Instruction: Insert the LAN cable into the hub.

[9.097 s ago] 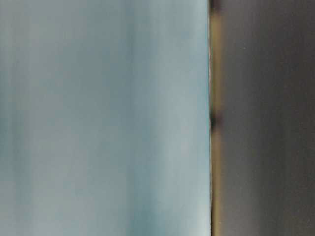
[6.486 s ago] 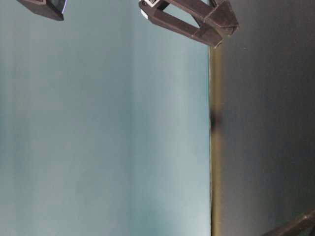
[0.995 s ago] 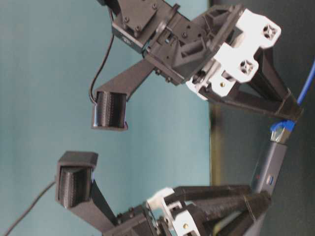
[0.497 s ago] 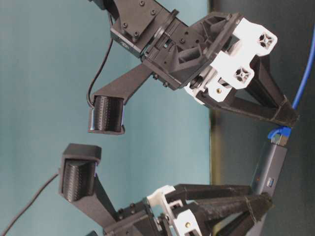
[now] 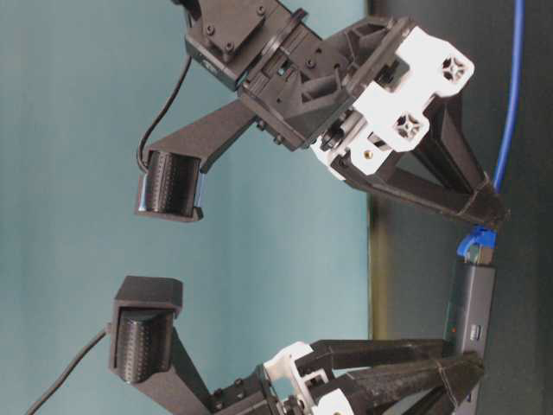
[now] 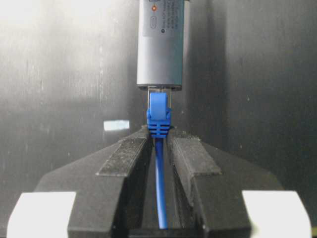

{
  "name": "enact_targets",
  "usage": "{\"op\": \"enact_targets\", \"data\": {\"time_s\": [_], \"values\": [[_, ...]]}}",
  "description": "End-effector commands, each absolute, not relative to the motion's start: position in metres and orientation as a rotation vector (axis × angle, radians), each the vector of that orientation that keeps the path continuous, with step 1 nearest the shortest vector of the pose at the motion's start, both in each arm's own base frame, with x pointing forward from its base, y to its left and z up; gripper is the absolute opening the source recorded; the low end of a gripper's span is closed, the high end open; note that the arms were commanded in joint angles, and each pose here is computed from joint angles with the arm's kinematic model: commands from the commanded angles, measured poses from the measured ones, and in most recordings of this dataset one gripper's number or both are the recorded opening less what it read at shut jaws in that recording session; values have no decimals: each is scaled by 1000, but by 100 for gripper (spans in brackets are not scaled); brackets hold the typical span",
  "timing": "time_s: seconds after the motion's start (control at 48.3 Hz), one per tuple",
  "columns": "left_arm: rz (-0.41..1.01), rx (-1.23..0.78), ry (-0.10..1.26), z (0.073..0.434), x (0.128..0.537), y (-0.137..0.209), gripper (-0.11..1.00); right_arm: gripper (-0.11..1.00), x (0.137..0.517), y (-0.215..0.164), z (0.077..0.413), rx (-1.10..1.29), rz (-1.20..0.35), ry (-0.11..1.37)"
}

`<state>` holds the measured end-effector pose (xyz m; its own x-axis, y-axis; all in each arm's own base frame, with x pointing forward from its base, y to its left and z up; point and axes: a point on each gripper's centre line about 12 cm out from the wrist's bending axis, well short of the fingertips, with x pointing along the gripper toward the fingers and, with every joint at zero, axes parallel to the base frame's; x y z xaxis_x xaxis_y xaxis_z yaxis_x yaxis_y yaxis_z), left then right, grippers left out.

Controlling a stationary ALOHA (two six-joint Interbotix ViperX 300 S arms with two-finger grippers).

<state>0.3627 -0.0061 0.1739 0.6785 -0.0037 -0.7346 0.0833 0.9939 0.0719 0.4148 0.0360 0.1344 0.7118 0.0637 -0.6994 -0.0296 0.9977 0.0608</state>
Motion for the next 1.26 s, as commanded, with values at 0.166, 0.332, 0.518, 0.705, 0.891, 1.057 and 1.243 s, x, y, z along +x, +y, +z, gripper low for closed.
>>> {"op": "enact_targets", "data": {"time_s": [0.166,0.332,0.518,0.705,0.891,1.057,1.243], "values": [[-37,72,798,179,363,-7,28,48,415,38,142,47,57,747],[-17,29,820,172,357,-6,29,84,410,37,142,50,55,751],[-7,8,820,171,355,-5,76,83,392,32,152,76,41,690],[-8,9,830,167,352,-5,84,83,363,26,170,127,18,551],[-6,3,793,180,342,-5,84,82,327,20,178,183,0,485],[-7,2,670,209,331,-5,84,82,305,17,194,192,-3,430],[-12,-3,532,233,308,-5,84,82,280,7,221,201,-19,328]]}}
